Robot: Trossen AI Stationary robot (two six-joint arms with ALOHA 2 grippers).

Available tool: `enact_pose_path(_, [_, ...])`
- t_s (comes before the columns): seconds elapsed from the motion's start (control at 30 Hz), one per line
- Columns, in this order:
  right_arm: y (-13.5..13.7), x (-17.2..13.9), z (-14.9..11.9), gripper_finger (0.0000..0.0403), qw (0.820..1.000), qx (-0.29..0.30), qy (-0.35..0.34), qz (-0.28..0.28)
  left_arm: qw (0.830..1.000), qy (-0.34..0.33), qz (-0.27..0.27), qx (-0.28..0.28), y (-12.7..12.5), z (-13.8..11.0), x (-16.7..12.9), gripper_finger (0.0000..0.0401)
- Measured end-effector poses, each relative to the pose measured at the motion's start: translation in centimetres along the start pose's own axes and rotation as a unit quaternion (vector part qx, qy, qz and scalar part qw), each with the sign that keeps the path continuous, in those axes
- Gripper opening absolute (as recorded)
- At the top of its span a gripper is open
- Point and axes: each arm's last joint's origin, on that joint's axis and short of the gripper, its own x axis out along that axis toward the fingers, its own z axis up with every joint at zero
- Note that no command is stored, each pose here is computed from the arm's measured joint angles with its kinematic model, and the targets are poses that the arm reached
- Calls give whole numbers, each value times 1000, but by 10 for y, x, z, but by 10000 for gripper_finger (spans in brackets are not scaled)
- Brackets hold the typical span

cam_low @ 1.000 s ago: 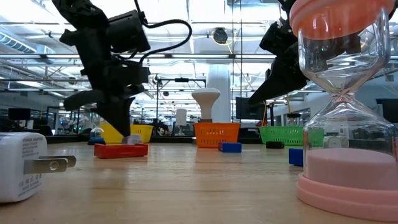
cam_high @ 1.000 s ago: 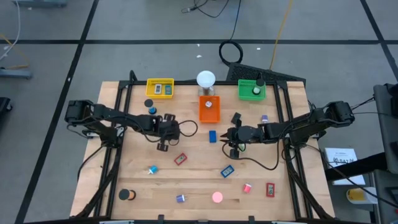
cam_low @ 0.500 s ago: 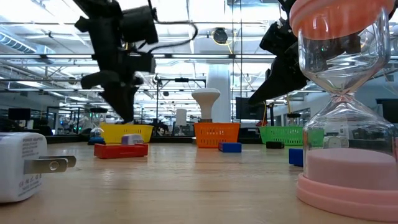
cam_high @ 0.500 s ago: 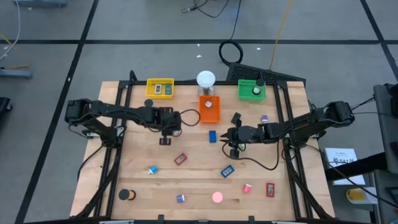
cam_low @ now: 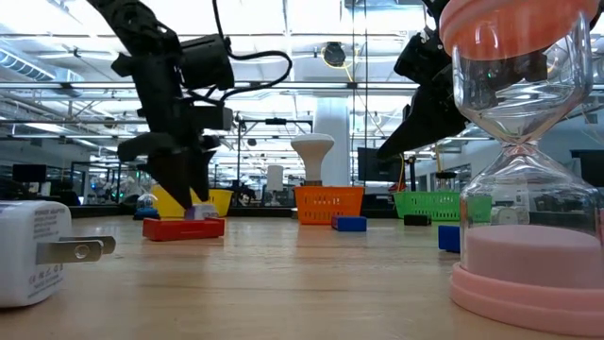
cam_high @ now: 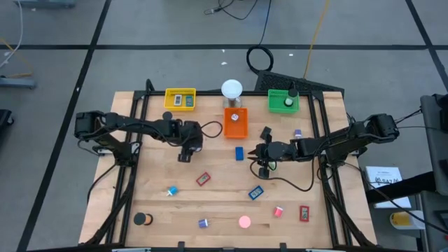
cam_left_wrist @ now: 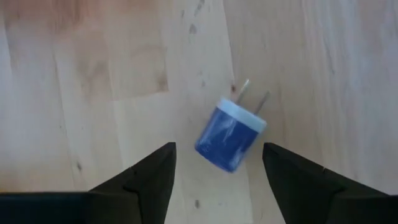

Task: Pick & Place Office items
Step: Put the middle purple charger adapter into the orange bin

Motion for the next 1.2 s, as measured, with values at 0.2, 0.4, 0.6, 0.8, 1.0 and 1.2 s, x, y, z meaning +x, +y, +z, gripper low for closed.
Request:
enact_pose_path(0.2, [0, 0, 0, 73, 1000, 0, 0, 0, 1000, 1, -7, 13, -2, -4, 3, 231])
enact_pose_path(0.4, [0, 0, 1, 73, 1000, -7, -4, 0, 999, -25, 4, 24, -3, -5, 8, 192])
enact_pose_path(0.6, [0, 0, 1, 73, 1000, -7, -4, 0, 999, -34, -4, 28, -3, -4, 8, 154])
enact_pose_path(0.8, [0, 0, 1, 73, 1000, -7, -4, 0, 999, -33, -1, 9, -3, -4, 8, 148])
enact_pose_path(1.0, [0, 0, 1, 73, 1000, -7, -4, 0, 999, -36, 9, -3, -2, -3, 8, 200])
enact_pose_path(1.2, [0, 0, 1, 73, 1000, -7, -4, 0, 999, -35, 8, -6, -1, -4, 8, 235])
